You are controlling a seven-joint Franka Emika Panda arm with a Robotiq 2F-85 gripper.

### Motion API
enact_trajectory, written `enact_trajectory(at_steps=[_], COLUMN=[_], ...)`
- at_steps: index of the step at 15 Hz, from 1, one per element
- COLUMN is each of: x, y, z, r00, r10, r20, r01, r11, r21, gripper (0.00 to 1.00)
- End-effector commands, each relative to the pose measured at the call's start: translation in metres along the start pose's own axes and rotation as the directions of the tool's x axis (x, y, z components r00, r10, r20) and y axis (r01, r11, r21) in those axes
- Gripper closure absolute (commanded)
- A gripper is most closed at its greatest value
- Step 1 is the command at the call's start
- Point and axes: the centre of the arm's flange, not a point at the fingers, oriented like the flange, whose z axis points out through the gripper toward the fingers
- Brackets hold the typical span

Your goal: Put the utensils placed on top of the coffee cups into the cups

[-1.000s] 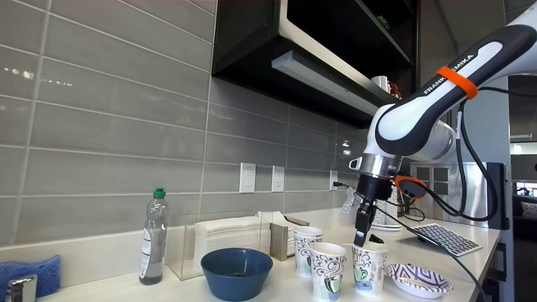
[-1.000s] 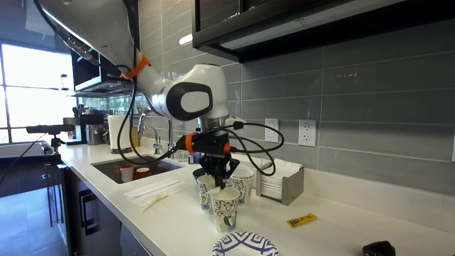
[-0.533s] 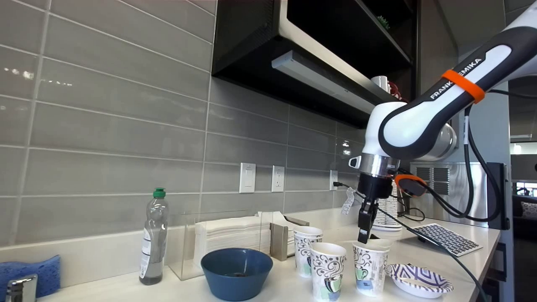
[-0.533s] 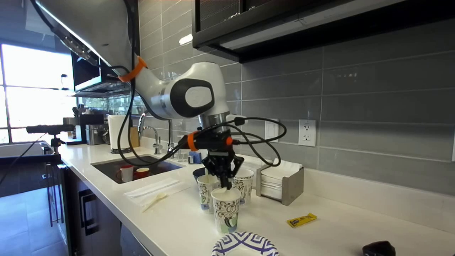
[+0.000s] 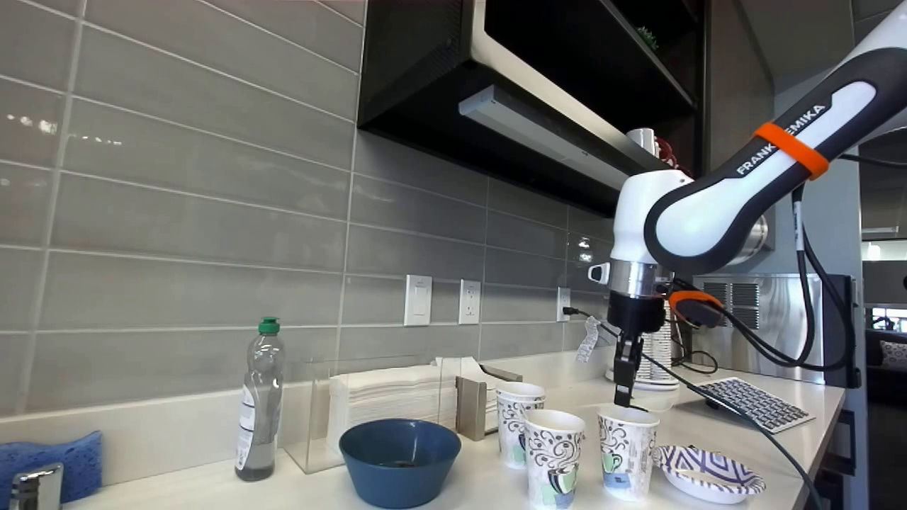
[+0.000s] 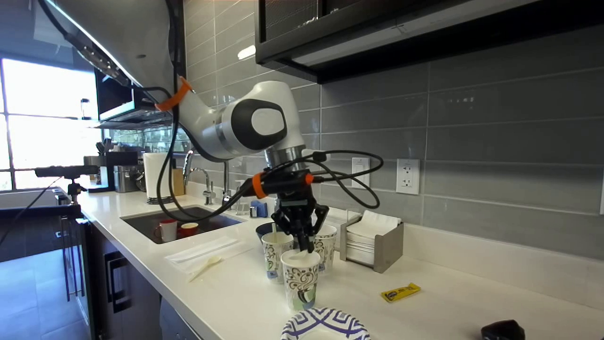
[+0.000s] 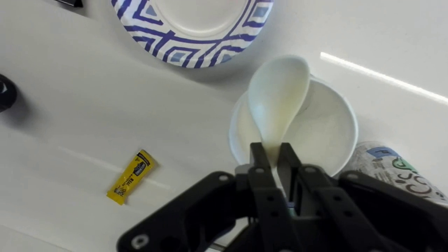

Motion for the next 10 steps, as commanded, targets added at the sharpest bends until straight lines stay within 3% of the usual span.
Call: enact_trajectory(at_steps=[1, 10], x=[0.0033, 0.005], y=[0.0019, 0.0061], z=[-0.0022, -0.0035], r00=[0.999, 0.998], r10=[-0.021, -0.063], r20=[0.027, 0.01], r01=[0.022, 0.064], r11=[0.999, 0.99], r21=[-0.033, -0.126], gripper=[0.97, 0.97])
